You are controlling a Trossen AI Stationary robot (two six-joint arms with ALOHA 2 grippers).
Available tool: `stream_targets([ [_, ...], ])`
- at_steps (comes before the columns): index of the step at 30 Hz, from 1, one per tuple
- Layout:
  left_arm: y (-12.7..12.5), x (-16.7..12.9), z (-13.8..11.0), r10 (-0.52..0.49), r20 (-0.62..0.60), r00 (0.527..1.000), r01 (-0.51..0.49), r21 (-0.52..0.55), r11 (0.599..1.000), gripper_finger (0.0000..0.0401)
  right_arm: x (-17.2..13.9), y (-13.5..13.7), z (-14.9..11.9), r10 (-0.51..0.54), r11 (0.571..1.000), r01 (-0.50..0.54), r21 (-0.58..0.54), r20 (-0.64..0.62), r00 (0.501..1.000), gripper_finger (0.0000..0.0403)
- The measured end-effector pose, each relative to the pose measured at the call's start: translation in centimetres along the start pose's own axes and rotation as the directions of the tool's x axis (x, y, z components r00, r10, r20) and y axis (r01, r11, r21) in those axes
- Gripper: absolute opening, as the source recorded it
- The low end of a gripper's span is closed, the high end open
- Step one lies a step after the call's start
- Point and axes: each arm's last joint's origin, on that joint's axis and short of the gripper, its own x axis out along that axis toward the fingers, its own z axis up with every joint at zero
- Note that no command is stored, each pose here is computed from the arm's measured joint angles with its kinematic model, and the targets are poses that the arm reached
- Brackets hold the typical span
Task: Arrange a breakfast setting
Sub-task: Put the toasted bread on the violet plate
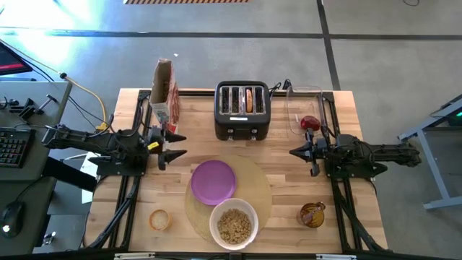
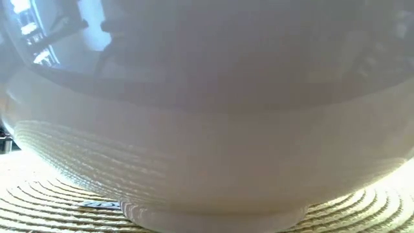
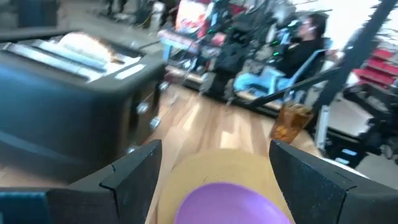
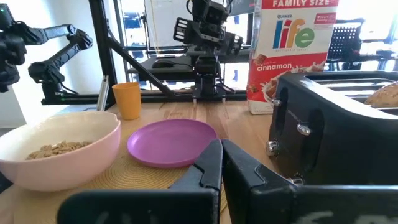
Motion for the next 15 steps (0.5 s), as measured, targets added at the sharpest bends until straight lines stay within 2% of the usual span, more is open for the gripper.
stream_targets([
  [6, -0.3, 0.0, 0.7, -0.041, 0.064, 0.997, 0.037, 0.062, 0.997, 0.0287, 0.0, 0.0, 0.0, 0.0, 1.0, 0.0, 0.003, 0.0, 1.0, 0.0],
  [12, -0.4, -0.1, 1.2, -0.055, 0.116, 0.992, 0.046, 0.086, 0.995, 0.0287, 0.0, 0.0, 0.0, 0.0, 0.99, 0.0, 0.143, 0.0, 1.0, 0.0],
  [15, -0.5, -0.1, 1.5, -0.063, 0.145, 0.987, 0.051, 0.087, 0.995, 0.0287, 0.0, 0.0, 0.0, -0.013, 0.989, 0.013, 0.15, 0.0, 1.0, 0.0],
])
